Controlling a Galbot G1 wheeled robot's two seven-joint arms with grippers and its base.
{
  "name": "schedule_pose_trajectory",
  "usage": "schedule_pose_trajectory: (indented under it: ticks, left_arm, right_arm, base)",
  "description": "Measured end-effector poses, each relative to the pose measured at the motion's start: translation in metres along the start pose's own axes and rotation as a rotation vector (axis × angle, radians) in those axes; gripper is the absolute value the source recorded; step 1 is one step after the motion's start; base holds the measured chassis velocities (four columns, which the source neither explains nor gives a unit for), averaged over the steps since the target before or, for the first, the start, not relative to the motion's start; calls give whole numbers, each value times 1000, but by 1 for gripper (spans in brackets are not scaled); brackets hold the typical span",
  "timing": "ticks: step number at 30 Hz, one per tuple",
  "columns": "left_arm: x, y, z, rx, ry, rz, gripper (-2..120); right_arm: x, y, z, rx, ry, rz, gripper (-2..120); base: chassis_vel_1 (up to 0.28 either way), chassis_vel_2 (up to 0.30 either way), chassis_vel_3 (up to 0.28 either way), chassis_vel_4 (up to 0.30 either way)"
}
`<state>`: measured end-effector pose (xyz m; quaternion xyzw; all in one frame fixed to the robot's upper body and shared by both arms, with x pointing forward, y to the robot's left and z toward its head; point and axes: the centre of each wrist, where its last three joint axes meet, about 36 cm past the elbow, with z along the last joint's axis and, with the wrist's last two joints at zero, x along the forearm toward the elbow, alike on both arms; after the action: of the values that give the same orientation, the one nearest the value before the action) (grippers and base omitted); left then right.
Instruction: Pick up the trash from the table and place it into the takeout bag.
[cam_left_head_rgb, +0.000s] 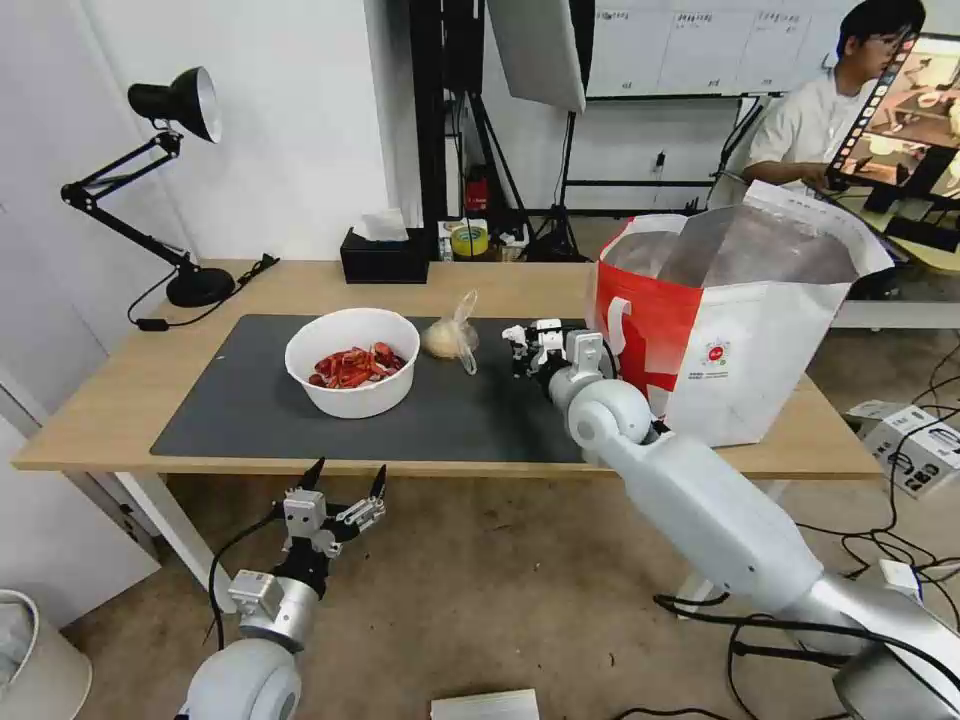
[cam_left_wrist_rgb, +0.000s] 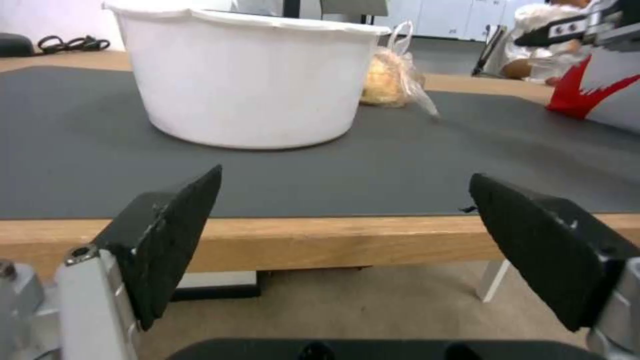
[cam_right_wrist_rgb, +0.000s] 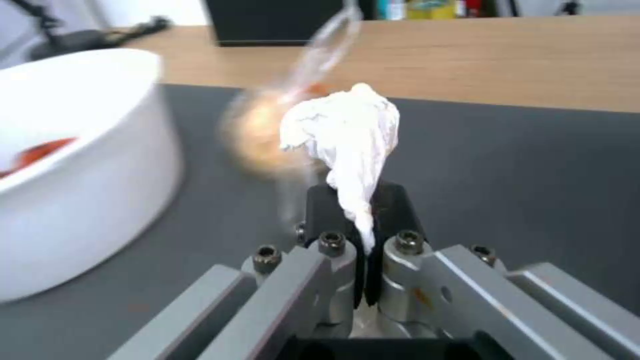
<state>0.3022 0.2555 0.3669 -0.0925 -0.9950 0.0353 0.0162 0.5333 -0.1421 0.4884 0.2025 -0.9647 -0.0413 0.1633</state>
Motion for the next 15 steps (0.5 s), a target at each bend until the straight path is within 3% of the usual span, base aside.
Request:
schedule_pose_trajectory:
  ticks: [8,10,12,14,15]
  left_arm:
    - [1,0,0,-1,0,-4,100]
    - [2,-1,0,-1,0,-4,100]
    - [2,-1,0,-1,0,-3,100]
    - [2,-4,2,3,1,-1,100]
    - [2,-4,2,3,1,-1,100]
  right_arm:
    - [27,6,15,51,-124,-60,0]
    - [30,2,22,104,-261,-55,0]
    - [30,1,23,112,-294,-55,0]
    - [31,-10,24,149,-471,-57,0]
    - [31,-10,24,149,-471,-57,0]
  base:
    - [0,0,0,0]
    - [0,0,0,0]
    - [0,0,0,0]
    - [0,0,0,0]
    - [0,0,0,0]
